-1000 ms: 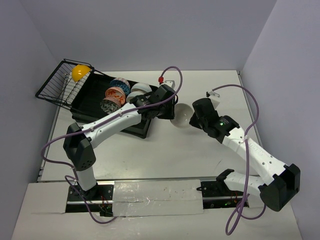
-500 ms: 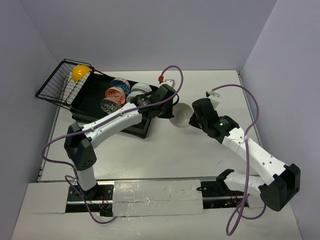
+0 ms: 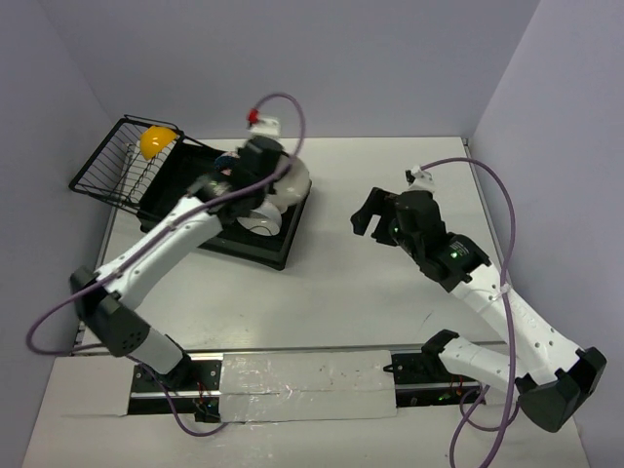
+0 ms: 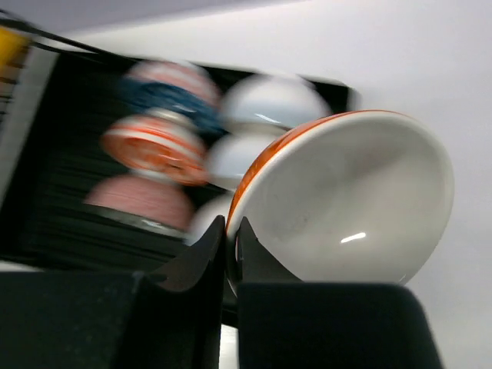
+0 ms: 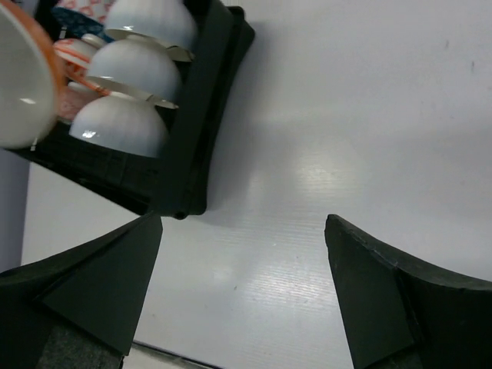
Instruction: Load the bowls into the dish rack
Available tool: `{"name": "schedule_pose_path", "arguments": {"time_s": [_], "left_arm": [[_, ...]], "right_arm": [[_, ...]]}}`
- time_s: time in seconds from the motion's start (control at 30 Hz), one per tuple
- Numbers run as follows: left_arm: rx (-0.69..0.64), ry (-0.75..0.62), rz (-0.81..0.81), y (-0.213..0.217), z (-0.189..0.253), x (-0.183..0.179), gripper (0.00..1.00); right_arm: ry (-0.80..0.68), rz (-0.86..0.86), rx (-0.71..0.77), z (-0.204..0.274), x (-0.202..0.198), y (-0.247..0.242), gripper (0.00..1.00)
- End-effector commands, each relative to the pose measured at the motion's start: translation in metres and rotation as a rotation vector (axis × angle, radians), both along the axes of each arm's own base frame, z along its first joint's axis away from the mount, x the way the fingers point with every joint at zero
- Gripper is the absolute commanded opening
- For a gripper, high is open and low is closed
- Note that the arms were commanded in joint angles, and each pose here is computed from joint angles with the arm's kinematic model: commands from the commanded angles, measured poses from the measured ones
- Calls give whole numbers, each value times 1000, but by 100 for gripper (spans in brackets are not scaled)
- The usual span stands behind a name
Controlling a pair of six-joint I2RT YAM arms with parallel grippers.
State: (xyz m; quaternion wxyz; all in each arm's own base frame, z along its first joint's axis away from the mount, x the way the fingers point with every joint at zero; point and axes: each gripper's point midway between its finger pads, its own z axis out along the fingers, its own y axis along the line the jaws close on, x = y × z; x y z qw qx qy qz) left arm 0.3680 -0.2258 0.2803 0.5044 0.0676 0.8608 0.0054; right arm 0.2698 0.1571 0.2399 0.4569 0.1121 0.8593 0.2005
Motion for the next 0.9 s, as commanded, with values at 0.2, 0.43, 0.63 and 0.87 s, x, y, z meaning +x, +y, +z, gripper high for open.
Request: {"name": "schedule_pose_path", "arguments": {"time_s": [0.2, 0.43, 0.63, 0.87], "left_arm": [[574, -254, 429, 246, 84, 0, 0], [743, -304, 617, 345, 113, 7, 0], [836, -288, 620, 385, 109, 37, 0], [1019, -194, 579, 397, 65, 73, 0]], "right_arm": [[-197, 119, 52, 38, 0, 14, 100], [-180, 187, 24, 23, 3, 21, 98], [-180, 258, 51, 17, 1, 35, 97], [-204, 246, 1, 20, 6, 29, 97]]}}
